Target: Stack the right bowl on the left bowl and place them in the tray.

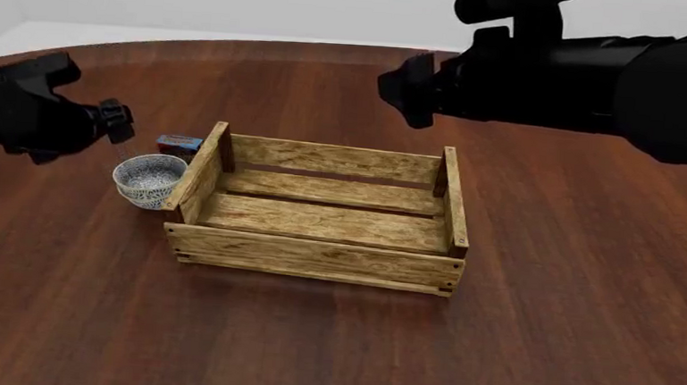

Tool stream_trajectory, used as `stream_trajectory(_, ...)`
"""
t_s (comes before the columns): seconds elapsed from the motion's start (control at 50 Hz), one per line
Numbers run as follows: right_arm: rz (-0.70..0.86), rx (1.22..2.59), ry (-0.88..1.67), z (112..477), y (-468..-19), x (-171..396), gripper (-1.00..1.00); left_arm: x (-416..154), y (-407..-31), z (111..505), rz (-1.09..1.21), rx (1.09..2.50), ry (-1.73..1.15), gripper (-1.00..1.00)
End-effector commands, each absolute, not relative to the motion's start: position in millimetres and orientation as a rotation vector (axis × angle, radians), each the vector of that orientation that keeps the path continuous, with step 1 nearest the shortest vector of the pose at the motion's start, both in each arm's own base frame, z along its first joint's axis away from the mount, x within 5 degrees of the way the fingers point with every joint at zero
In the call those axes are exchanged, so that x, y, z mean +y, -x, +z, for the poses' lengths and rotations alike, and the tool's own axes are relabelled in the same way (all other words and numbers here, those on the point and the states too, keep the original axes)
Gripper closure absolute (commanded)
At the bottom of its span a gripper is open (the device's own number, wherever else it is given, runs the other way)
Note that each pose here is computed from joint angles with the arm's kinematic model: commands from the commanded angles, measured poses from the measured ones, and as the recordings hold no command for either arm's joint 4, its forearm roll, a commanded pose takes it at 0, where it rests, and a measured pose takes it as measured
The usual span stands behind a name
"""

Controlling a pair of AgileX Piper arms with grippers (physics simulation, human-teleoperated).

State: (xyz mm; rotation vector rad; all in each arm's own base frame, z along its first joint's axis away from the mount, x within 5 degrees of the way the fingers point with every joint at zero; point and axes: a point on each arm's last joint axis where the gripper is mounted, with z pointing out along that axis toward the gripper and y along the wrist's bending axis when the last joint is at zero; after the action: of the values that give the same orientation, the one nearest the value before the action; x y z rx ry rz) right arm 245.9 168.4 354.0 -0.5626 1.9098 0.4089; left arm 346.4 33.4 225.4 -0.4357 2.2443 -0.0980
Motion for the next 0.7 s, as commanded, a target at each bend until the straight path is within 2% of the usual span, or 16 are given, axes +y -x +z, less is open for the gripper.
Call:
stream_trajectory(0.02,0.409,1.912,0.563,353.2,-246.2,168.7,-1.00,38.1,-350.3,246.3,-0.059,2.268,0.380,-1.00)
stream_trajectory(0.7,0.410,1.913,0.563,352.8,-246.5,169.2,-1.00,39.4,-355.2,237.4,-0.054,2.288,0.379,-1.00)
